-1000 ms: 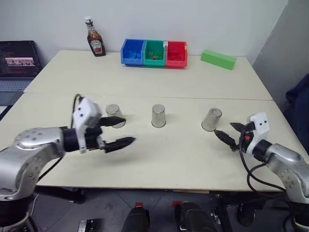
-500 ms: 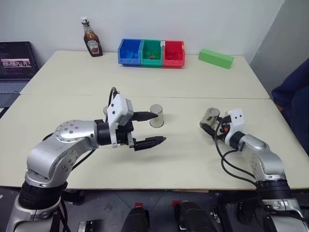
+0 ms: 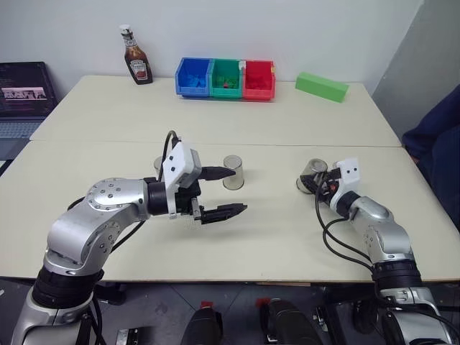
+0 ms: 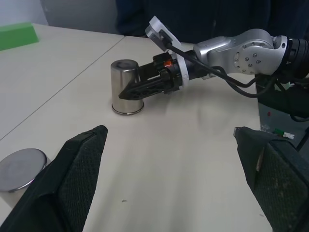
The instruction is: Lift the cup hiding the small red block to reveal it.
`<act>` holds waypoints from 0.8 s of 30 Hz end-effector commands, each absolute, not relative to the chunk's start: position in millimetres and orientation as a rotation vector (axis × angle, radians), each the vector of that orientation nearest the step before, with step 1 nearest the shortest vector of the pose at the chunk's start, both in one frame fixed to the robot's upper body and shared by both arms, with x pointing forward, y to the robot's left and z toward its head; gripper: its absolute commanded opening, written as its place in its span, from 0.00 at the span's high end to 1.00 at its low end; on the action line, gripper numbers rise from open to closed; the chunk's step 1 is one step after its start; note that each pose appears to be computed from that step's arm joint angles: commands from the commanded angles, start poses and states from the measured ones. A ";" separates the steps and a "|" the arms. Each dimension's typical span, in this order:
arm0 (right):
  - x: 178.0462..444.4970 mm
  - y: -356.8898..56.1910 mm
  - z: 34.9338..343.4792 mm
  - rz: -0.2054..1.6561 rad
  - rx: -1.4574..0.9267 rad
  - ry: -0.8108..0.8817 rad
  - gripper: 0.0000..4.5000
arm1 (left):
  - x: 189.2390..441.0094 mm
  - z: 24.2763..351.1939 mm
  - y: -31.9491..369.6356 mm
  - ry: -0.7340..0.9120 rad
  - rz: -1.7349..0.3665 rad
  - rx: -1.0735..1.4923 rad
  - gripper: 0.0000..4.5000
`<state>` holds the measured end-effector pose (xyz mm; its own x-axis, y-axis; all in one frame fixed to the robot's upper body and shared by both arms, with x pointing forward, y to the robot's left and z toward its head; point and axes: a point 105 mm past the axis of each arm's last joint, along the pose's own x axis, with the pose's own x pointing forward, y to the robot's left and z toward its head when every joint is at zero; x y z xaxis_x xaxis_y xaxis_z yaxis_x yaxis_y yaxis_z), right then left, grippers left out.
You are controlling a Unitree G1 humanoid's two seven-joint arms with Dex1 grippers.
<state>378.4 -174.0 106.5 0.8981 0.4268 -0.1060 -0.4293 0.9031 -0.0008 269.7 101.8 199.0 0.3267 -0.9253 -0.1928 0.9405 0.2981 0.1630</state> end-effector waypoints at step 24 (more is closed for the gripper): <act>350.3 -215.5 100.5 0.145 0.034 0.142 0.24 | 271.0 202.4 90.3 0.045 -1.305 0.280 0.00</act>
